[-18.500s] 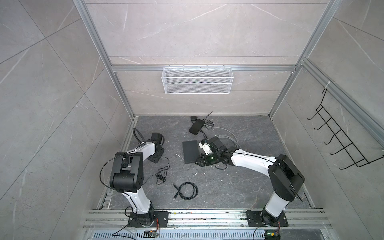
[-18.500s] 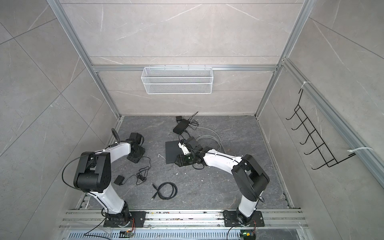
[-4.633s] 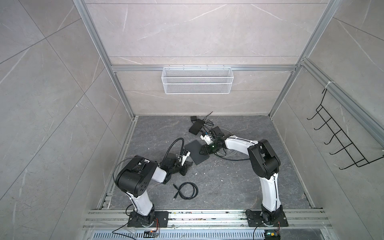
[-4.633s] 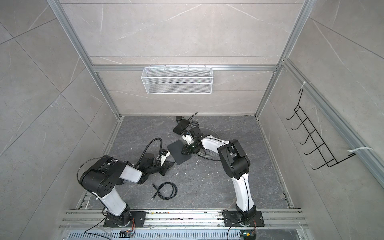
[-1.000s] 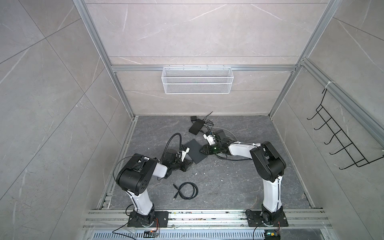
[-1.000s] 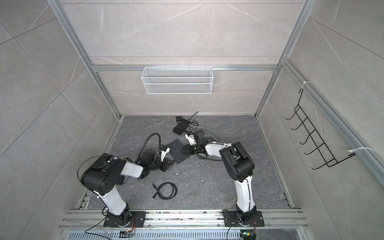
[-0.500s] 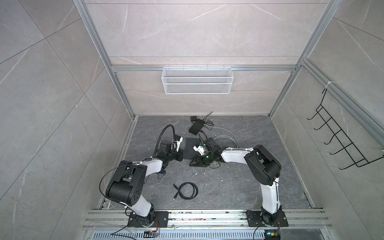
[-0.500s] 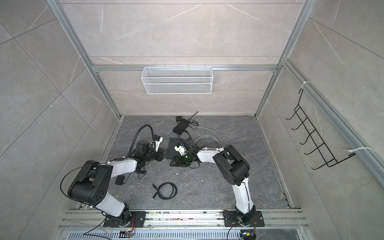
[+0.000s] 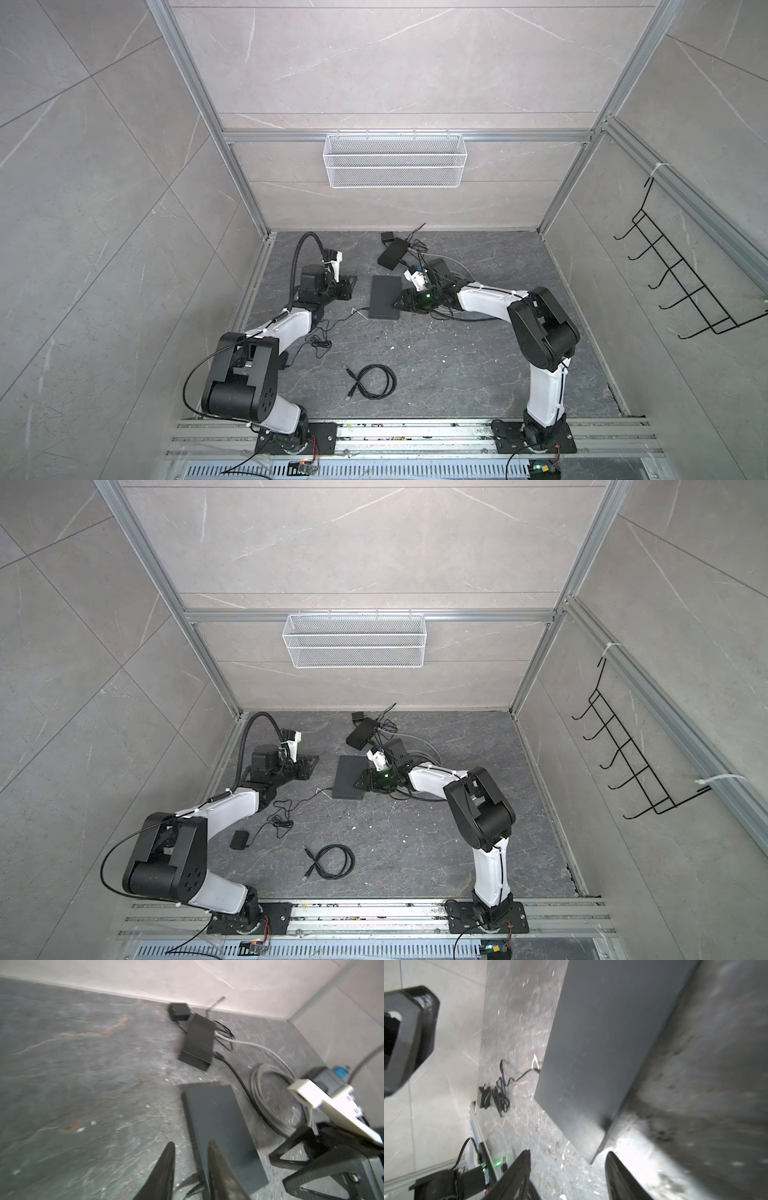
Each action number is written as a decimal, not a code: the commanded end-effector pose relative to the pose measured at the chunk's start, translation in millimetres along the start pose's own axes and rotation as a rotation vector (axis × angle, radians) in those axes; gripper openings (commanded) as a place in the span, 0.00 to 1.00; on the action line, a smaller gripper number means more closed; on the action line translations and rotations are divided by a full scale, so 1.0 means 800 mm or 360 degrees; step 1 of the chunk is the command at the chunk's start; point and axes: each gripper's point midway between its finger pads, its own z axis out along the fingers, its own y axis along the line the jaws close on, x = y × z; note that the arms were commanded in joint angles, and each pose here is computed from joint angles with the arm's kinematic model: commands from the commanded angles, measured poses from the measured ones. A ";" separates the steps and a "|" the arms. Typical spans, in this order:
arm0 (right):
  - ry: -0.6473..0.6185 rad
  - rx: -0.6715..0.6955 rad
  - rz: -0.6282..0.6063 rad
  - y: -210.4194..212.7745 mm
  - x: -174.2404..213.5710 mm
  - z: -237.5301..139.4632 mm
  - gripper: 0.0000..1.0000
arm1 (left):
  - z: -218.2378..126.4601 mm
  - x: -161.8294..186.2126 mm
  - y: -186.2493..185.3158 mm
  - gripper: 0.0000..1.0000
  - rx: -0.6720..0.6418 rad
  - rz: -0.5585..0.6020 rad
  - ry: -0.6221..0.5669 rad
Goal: Insert the plug into the switch port
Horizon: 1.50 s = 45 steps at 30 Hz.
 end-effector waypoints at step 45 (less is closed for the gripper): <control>0.0195 -0.0252 -0.0961 0.153 0.182 0.012 0.52 | -0.005 0.056 0.066 0.43 -0.0602 -0.0706 0.0457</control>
